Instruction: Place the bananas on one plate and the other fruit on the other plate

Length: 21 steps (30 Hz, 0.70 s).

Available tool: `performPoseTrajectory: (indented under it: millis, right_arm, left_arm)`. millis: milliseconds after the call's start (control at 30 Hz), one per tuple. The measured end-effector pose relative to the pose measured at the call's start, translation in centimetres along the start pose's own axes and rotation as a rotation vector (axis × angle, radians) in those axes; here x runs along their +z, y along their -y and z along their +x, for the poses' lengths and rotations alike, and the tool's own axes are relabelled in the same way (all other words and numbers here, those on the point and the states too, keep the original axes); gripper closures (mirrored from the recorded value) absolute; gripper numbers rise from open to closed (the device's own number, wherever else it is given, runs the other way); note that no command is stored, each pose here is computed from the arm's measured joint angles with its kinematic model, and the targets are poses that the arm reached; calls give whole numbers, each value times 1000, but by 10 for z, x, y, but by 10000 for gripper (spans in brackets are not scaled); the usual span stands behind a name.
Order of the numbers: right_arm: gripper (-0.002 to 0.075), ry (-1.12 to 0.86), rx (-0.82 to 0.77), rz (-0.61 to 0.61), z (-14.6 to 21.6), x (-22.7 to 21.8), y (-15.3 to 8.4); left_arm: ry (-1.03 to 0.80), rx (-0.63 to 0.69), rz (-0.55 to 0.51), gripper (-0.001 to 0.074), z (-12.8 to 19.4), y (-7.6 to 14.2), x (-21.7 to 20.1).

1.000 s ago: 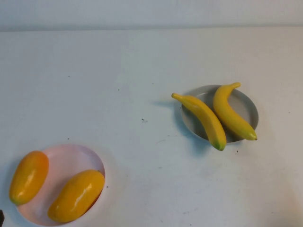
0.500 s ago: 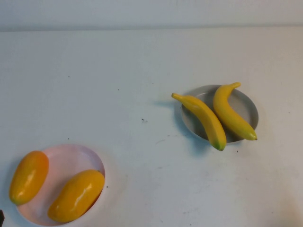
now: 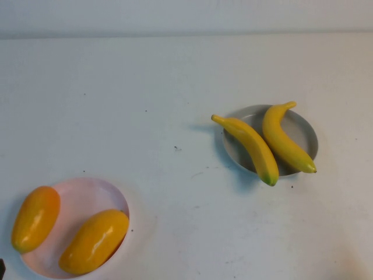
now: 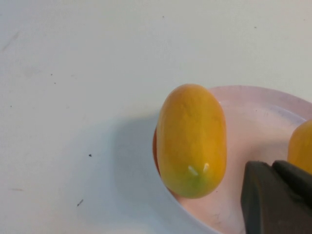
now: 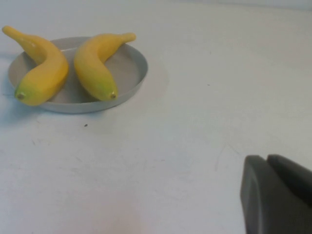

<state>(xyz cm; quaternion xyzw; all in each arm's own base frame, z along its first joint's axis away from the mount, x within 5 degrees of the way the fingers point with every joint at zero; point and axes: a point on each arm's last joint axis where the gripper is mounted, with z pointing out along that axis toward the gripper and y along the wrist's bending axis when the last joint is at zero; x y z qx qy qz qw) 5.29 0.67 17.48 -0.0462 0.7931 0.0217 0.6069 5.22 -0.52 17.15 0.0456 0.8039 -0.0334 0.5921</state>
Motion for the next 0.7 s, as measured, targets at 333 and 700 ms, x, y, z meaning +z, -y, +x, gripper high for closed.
performPoseTrajectory:
  millis: [333, 700]
  right_arm:
    - [741, -1, -5, -3, 0, 0, 0]
    - [741, -1, -7, -3, 0, 0, 0]
  left_arm:
    - [0, 0, 0, 738, 0, 0, 0]
    - [0, 0, 0, 738, 0, 0, 0]
